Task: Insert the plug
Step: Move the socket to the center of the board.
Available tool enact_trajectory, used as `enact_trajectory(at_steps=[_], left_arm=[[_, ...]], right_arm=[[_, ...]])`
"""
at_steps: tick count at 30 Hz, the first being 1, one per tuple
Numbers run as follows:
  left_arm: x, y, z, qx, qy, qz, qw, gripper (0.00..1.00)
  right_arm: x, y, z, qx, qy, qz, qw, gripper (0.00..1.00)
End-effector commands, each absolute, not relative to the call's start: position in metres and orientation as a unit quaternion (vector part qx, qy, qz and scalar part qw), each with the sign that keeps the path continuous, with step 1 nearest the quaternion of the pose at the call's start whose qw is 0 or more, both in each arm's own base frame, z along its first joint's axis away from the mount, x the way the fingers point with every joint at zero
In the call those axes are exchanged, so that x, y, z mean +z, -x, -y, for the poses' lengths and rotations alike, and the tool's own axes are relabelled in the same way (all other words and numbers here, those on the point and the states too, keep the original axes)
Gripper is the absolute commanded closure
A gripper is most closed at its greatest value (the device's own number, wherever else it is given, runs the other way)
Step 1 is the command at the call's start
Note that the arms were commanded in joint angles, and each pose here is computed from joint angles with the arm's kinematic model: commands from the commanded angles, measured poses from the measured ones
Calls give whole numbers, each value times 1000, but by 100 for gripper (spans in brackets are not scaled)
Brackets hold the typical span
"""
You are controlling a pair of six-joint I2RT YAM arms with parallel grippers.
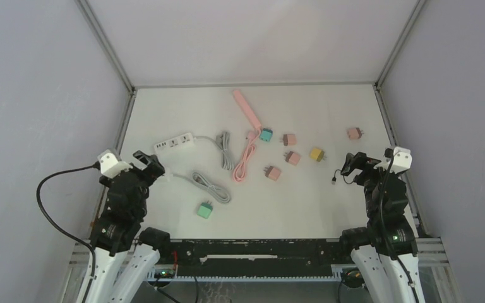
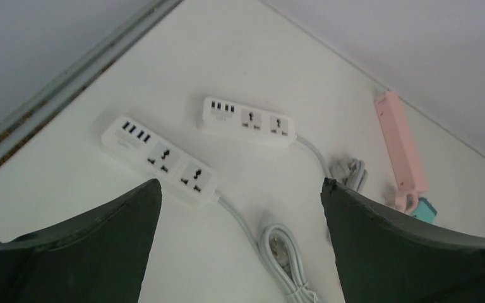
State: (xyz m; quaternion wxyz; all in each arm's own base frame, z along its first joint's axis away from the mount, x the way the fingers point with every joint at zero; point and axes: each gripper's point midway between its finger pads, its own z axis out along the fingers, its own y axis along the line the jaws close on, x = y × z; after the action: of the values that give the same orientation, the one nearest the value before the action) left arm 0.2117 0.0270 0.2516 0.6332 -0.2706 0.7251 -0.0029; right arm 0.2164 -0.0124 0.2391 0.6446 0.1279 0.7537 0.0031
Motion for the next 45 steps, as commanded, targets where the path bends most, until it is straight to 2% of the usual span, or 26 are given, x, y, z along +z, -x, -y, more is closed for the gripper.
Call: enact_trajectory(at_steps=[1, 9, 21, 32, 39, 45], left_arm=[[221, -207, -5, -64, 312, -761, 565, 0], [145, -210, 37, -120, 320, -830, 440, 0], [120, -267, 85, -181, 307, -850, 388, 0], [76, -290, 103, -160, 288, -889, 317, 1], [63, -293, 121, -181, 268, -902, 286, 18], [65, -289, 142, -207, 248, -904, 280, 45]], right_arm=[[252, -218, 9, 13, -120, -735, 667, 0], [253, -217, 7, 18, -117, -733, 669, 0], [254, -215, 6, 20, -115, -732, 671, 0], [254, -215, 7, 17, -117, -731, 672, 0], [255, -215, 7, 18, -116, -730, 673, 0], [256, -215, 7, 20, -115, -728, 676, 0]])
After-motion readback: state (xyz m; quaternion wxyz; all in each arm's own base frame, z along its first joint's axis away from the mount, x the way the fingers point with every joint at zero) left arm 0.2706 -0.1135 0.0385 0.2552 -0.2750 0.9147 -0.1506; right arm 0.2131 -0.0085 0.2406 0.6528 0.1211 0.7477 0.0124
